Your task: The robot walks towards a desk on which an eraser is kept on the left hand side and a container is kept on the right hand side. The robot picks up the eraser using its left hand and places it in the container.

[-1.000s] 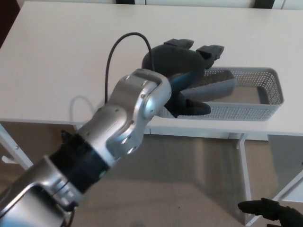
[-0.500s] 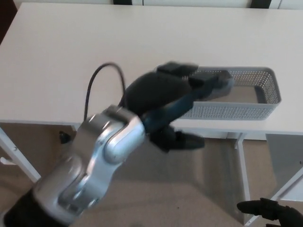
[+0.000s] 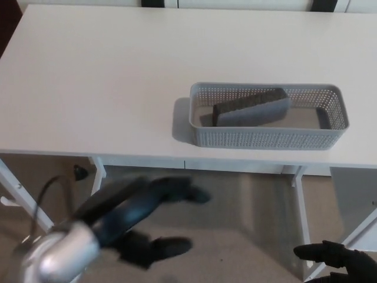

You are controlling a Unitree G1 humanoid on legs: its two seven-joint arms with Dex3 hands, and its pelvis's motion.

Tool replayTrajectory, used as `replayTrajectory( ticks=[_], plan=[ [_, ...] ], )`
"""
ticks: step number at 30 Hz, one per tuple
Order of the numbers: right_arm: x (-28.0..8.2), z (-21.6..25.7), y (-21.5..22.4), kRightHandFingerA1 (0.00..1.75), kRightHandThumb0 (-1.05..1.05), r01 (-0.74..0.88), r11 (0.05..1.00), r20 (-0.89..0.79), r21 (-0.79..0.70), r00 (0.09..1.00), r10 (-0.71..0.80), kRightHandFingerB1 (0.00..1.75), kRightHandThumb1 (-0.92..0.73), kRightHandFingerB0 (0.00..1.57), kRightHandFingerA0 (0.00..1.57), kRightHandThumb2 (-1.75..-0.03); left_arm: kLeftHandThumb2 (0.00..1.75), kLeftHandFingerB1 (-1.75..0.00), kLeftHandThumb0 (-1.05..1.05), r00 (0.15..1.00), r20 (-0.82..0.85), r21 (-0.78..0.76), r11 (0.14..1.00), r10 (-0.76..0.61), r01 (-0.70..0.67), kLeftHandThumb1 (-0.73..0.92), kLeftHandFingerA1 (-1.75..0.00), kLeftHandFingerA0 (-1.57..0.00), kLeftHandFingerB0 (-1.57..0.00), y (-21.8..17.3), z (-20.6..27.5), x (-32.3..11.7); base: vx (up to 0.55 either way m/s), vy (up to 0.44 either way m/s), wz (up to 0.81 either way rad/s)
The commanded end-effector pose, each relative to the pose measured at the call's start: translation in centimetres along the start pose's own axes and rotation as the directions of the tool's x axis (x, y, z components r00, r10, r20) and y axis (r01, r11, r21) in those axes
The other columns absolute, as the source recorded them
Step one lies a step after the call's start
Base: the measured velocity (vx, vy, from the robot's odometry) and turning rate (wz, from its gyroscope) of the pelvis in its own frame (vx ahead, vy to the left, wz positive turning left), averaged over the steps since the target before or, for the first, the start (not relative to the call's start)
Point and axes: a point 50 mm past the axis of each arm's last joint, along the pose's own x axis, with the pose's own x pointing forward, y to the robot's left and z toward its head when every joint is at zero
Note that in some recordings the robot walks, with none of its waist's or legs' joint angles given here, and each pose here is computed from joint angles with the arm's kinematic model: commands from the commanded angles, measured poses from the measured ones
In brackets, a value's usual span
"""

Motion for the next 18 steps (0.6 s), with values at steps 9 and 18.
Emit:
replayTrajectory(
  ticks=[9,18],
  plan=[
    [1.7,0.1,-2.1,0.49,-0.19,0.115,0.992,-0.009,-0.041,0.993,-0.116,0.43,-0.52,0.44,0.61,-0.55,0.59,-0.30,-0.66,0.884,-0.442,-0.154,0.959,0.149,-0.238,0.58,-0.34,-0.32,-0.26,-1.0,-16.5,-10.0,0.00,0.000,0.00],
    [2.9,3.2,-4.7,0.50,-0.20,0.188,0.982,0.070,-0.020,0.980,-0.187,0.43,-0.51,0.44,0.62,-0.54,0.75,-0.40,-0.63,0.846,-0.476,-0.158,0.923,0.241,-0.351,0.44,-0.44,-0.22,-0.19,2.4,-17.8,-7.5,0.00,0.000,0.00]
  ],
)
